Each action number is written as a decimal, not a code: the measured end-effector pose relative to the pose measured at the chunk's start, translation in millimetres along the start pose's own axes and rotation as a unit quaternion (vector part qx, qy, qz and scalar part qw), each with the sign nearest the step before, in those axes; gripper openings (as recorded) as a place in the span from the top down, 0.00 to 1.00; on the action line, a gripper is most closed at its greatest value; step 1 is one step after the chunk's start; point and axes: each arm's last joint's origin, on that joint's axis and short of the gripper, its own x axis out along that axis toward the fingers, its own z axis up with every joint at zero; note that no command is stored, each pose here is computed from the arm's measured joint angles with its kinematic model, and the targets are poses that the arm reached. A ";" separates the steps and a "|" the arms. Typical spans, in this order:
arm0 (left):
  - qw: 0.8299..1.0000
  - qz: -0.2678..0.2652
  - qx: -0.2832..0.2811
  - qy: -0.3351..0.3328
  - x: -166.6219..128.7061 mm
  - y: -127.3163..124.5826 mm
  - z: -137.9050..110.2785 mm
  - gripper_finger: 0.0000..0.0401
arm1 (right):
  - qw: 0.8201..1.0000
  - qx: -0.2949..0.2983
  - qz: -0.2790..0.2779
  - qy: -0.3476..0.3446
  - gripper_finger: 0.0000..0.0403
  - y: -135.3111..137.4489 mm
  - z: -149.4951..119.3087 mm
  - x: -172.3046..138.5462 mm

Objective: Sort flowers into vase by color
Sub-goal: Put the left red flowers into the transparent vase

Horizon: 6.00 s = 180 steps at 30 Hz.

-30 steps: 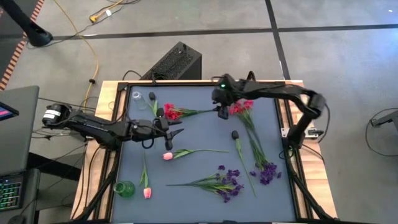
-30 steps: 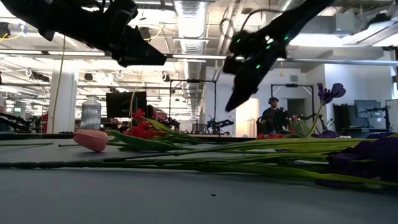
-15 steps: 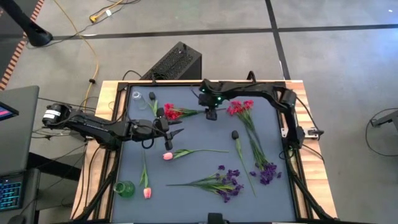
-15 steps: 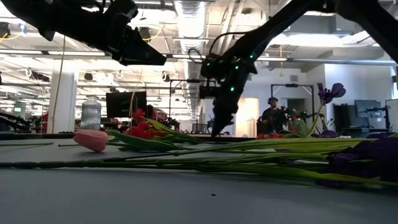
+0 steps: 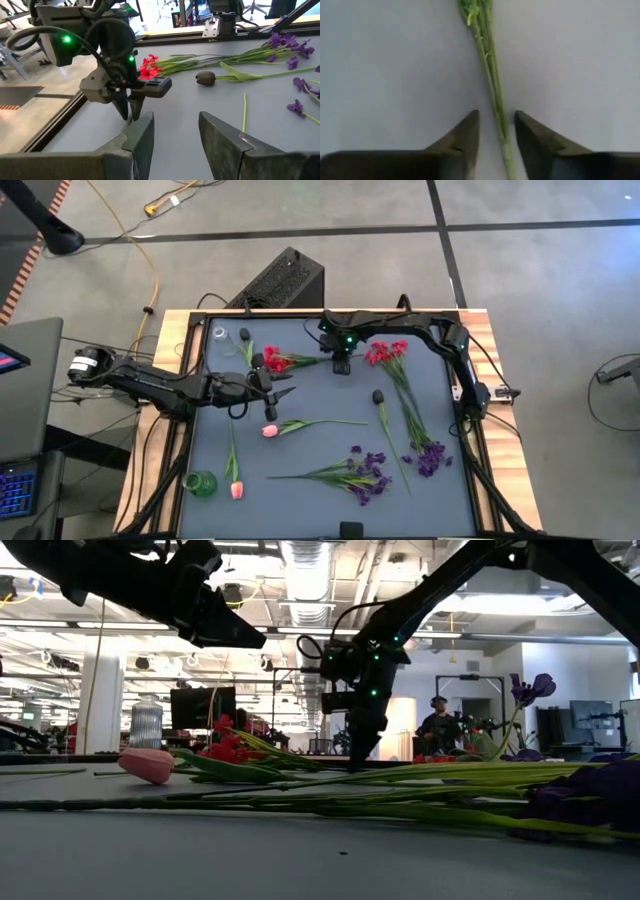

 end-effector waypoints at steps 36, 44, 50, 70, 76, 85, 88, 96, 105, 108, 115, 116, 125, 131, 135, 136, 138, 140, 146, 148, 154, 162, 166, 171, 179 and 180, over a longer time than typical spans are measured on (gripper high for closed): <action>0.979 -0.078 -0.049 -0.184 -66.9 6.6 -14.2 0.64 | 0.919 0.052 0.169 -0.353 0.94 12.6 -71.6 -105.7; 0.970 -0.087 -0.052 -0.219 -75.7 10.7 -12.5 0.64 | 0.952 0.041 0.098 -0.286 0.81 48.0 -49.1 -60.2; 0.971 -0.086 -0.045 -0.220 -75.8 10.7 -12.4 0.64 | 0.967 0.008 0.069 -0.243 0.66 61.2 -25.3 -40.7; 0.972 -0.090 -0.048 -0.212 -75.2 10.2 -13.8 0.64 | 0.988 0.009 0.003 -0.154 0.34 62.4 -20.5 17.1; 0.972 -0.088 -0.048 -0.211 -75.1 10.3 -13.9 0.64 | 0.989 0.001 0.008 -0.147 0.57 69.5 -20.0 20.3; 0.972 -0.088 -0.049 -0.210 -75.0 10.3 -14.1 0.64 | 0.987 0.029 0.025 -0.153 0.95 71.0 -19.6 15.2; 0.973 -0.090 -0.054 -0.204 -74.6 10.0 -15.1 0.64 | 0.984 0.039 0.052 -0.165 0.90 72.7 -19.4 4.7; 0.973 -0.095 -0.063 -0.198 -74.3 9.6 -16.0 0.64 | 0.954 0.051 0.073 -0.285 0.95 56.8 -18.9 -43.6; 0.976 -0.099 -0.079 -0.176 -70.6 7.6 -20.3 0.64 | 0.808 0.038 0.156 -0.566 0.94 51.0 1.5 -103.0; 0.975 -0.070 -0.083 -0.193 -65.8 8.5 -17.7 0.64 | 0.764 0.013 0.192 -0.615 0.94 62.1 9.3 -111.7; 0.972 -0.013 -0.086 -0.220 -39.6 21.3 -6.5 0.64 | 0.755 -0.014 0.229 -0.614 0.94 83.4 15.8 -105.0; 0.972 -0.023 -0.080 -0.218 -34.5 22.9 -4.0 0.64 | 0.755 -0.020 0.228 -0.615 0.93 85.2 16.2 -105.2; 0.969 -0.058 -0.071 -0.228 -14.5 32.9 13.9 0.47 | 0.754 -0.053 0.229 -0.614 0.94 102.1 19.1 -104.3; 0.961 -0.114 -0.085 -0.238 -13.0 29.9 22.3 0.33 | 0.754 -0.063 0.221 -0.615 0.94 105.6 19.8 -103.8; 0.961 -0.117 -0.097 -0.231 -10.3 29.8 27.4 0.31 | 0.762 -0.069 0.215 -0.608 0.93 112.0 20.4 -100.9; 0.961 -0.116 -0.096 -0.234 -10.2 30.0 29.9 0.31 | 0.764 -0.068 0.211 -0.607 0.93 113.9 20.7 -100.2; 0.960 -0.114 -0.087 -0.240 -9.9 30.4 34.8 0.31 | 0.767 -0.064 0.195 -0.608 0.93 118.1 21.8 -99.3; 0.960 -0.113 -0.081 -0.245 -9.6 30.8 39.1 0.31 | 0.769 -0.057 0.180 -0.610 0.94 121.0 22.7 -99.0; 0.965 -0.103 -0.054 -0.234 -7.5 30.8 42.0 0.31 | 0.768 -0.052 0.164 -0.617 0.93 124.5 23.8 -99.7; 0.966 -0.102 -0.050 -0.234 -7.4 30.8 42.0 0.33 | 0.768 -0.049 0.159 -0.618 0.93 124.2 23.9 -100.0; 0.969 -0.084 -0.044 -0.229 -6.9 31.6 41.3 0.54 | 0.771 -0.050 0.163 -0.614 0.91 127.1 24.0 -99.1; 0.972 -0.062 -0.028 -0.227 -6.7 32.2 40.9 0.96 | 0.772 -0.059 0.156 -0.613 0.82 128.4 24.1 -98.5; 0.972 -0.065 -0.034 -0.221 -6.2 32.1 40.0 0.97 | 0.772 -0.060 0.158 -0.612 0.75 128.7 24.0 -98.3; 0.976 -0.054 -0.037 -0.208 -7.4 33.1 38.9 0.99 | 0.774 -0.067 0.156 -0.610 0.56 126.4 23.1 -99.2; 0.986 0.107 0.011 -0.128 -28.5 49.9 50.8 0.99 | 0.829 -0.042 0.162 -0.534 0.33 106.3 3.3 -122.7; 0.985 0.136 0.019 -0.106 -33.2 53.6 56.7 0.99 | 0.835 -0.036 0.163 -0.524 0.33 104.8 0.7 -124.3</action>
